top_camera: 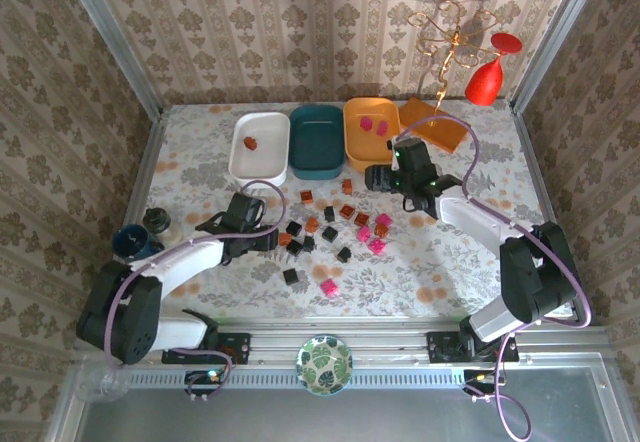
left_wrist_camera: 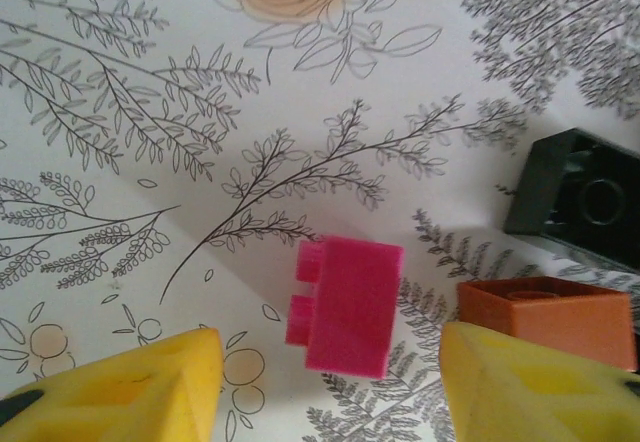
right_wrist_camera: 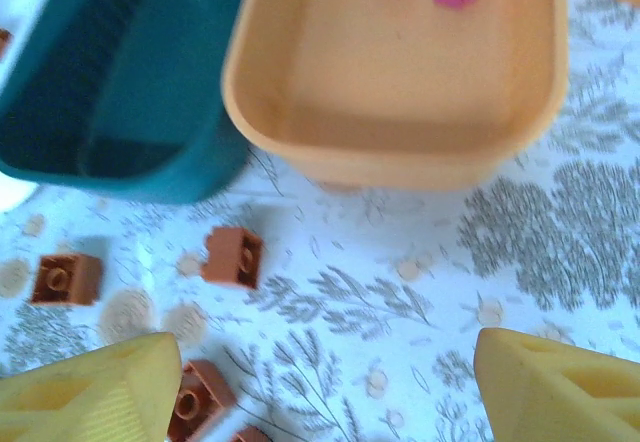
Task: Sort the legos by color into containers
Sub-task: Pick up the lego from the middle-left of the table, then place the lego in the container, then pick up the lego from the middle-left of the table, then pick up the lego from the center of the table.
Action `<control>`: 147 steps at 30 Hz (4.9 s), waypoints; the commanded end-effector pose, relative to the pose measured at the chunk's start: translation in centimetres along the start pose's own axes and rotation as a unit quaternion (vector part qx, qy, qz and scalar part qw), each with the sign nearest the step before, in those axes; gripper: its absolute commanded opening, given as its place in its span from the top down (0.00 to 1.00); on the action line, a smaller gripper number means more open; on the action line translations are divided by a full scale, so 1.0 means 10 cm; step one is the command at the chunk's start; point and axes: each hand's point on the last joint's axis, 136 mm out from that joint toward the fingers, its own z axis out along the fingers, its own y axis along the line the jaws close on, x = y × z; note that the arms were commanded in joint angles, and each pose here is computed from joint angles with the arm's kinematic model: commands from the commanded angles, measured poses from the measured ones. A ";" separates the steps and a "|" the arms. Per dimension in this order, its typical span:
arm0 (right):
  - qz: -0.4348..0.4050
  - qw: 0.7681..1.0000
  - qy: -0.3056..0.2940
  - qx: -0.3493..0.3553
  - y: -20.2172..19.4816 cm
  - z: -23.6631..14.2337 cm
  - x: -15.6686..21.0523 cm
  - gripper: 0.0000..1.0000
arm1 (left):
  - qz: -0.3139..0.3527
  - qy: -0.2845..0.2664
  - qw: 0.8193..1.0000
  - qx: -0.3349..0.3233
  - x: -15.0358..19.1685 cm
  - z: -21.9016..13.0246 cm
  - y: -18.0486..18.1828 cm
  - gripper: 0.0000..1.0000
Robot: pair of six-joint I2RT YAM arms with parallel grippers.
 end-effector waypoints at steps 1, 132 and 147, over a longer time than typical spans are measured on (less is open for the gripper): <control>0.014 1.000 -0.020 -0.014 0.03 -0.13 -0.07 0.21 | 0.010 -0.001 1.000 0.007 -0.10 0.03 -0.03 0.42; -0.163 0.958 -0.005 -0.236 1.01 -0.89 0.93 0.13 | 0.026 -0.017 0.999 0.015 0.37 -0.29 -1.04 0.68; -0.065 0.980 0.000 -0.187 1.16 -0.55 0.40 0.13 | -0.006 -0.203 0.977 0.061 -2.13 -0.44 -0.83 0.69</control>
